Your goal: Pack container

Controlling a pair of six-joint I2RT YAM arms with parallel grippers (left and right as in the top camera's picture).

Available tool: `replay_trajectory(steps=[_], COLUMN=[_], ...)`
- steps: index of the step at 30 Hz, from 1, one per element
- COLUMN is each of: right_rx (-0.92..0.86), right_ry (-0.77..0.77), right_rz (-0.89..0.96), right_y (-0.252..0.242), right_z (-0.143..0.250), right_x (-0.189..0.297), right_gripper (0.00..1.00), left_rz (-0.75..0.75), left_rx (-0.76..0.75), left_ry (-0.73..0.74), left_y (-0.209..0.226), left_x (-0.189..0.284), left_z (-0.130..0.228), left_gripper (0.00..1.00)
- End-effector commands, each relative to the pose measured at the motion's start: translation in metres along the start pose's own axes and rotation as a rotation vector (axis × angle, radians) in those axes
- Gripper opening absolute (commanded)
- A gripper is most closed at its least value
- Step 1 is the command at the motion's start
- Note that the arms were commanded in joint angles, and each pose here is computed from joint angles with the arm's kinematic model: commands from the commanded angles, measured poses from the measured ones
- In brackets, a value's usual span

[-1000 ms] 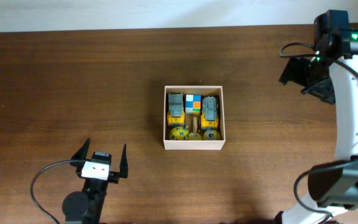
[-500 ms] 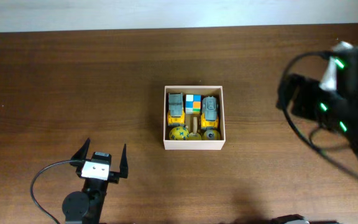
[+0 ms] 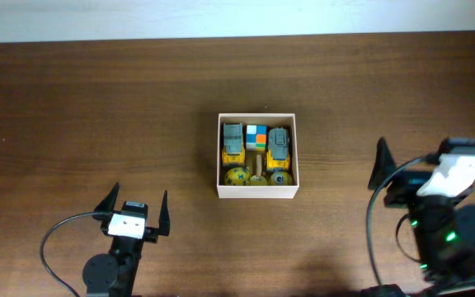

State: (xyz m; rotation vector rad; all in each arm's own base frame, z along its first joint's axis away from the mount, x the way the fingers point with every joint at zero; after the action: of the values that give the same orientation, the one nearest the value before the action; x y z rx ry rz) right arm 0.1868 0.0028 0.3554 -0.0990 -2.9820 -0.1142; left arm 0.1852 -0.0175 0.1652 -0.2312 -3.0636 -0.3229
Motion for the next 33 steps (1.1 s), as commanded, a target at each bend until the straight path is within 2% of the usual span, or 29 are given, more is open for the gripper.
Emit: replay_trajectory(steps=[1,9,19,33], right_rx=[0.034,0.026,0.036,0.037], right_ry=[-0.04,-0.088,-0.023,-0.022], right_rz=[0.049,0.001,-0.034,-0.087], right_y=[-0.012,-0.014,-0.013,-0.008], right_z=[0.05,0.131,0.192,0.192], right_x=[-0.004,-0.012,-0.025,-0.025], right_gripper=[0.99,0.99,0.99,0.99], left_rz=[-0.008,-0.008,-0.008,-0.008], left_rx=[-0.013,-0.013,-0.013,-0.013], left_ry=[-0.002,-0.002,-0.002,-0.002], left_y=[0.001,0.001,0.001,0.001], left_x=[0.0,0.0,0.0,0.0], left_z=[0.002,0.002,0.002,0.002], left_gripper=[0.99,0.99,0.99,0.99])
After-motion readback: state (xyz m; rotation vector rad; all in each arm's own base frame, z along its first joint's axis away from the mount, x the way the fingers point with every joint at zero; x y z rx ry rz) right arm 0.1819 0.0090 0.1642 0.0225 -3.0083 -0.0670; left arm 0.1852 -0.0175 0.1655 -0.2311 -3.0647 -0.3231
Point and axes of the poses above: each gripper's point midway between its finger pads, its own x axis back along the fingers, its own y axis along the line the jaws close on, z = x × y, the point moved 6 cm from there along x, back along the fingers, and after that the axes turned 3 degrees about -x, right-handed, at the moved point
